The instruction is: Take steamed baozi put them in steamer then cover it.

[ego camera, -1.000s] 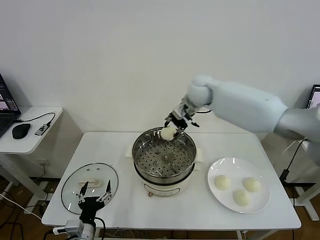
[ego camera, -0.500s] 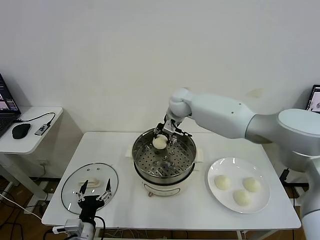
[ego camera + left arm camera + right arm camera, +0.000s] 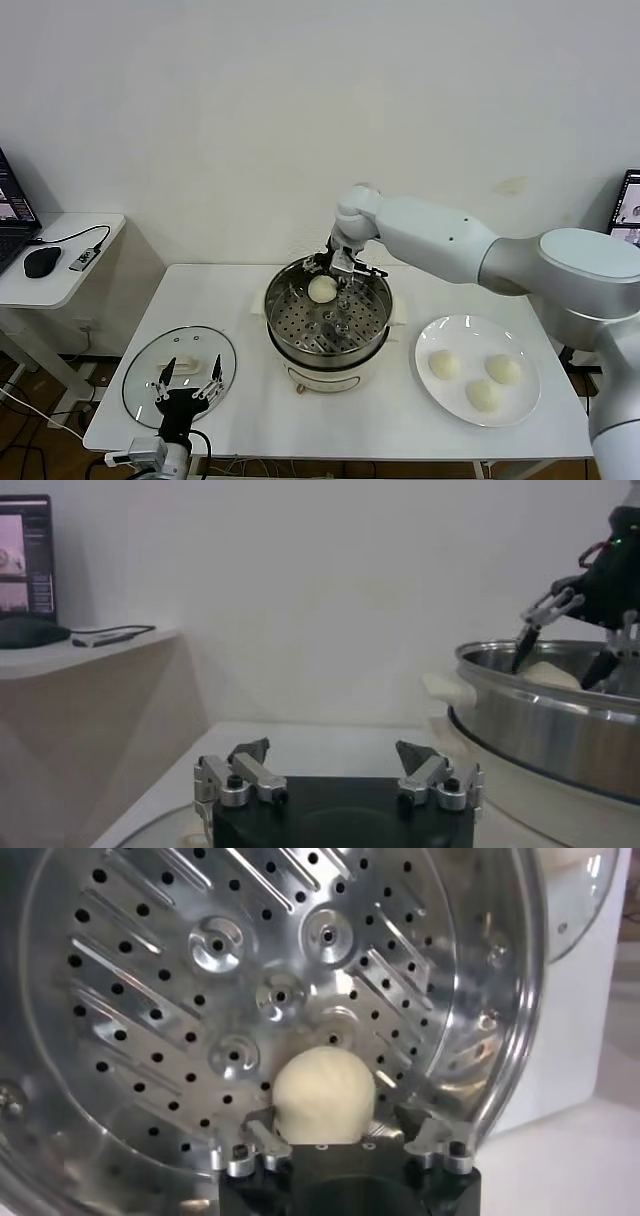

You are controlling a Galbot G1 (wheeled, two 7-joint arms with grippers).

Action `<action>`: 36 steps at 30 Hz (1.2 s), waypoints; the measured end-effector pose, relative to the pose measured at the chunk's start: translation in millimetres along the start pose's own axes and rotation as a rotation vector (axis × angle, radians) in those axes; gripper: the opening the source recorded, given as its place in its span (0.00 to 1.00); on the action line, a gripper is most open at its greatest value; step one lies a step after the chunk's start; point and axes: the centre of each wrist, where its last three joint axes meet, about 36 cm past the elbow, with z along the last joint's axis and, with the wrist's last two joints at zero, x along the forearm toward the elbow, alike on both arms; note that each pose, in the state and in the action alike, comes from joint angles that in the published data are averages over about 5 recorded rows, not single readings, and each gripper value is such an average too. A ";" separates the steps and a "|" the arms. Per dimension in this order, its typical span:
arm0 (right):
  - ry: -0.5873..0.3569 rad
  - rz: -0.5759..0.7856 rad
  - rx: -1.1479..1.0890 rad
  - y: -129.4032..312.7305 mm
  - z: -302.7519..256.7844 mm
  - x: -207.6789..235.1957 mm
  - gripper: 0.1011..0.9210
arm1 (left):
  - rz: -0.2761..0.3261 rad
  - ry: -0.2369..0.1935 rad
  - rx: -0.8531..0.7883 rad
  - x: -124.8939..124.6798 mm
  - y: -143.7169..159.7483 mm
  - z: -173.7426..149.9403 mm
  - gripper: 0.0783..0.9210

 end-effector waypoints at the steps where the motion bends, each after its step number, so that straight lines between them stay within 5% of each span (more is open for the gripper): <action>1: 0.007 0.000 -0.025 0.4 -0.4 7.0 0.88 | 0.000 -0.001 -0.001 0.1 0.3 -0.7 0.88; 11: 0.105 0.006 -0.455 37.4 -12.7 90.7 0.88 | 0.013 -0.015 -0.030 1.1 1.3 -8.6 0.88; 20: 0.163 -0.036 -0.821 130.8 -34.0 131.7 0.88 | 0.026 -0.027 -0.051 3.2 1.3 -14.0 0.88; 36: 0.134 -0.117 -1.138 279.6 -79.2 85.8 0.88 | 0.014 -0.040 -0.075 4.7 6.5 -16.5 0.88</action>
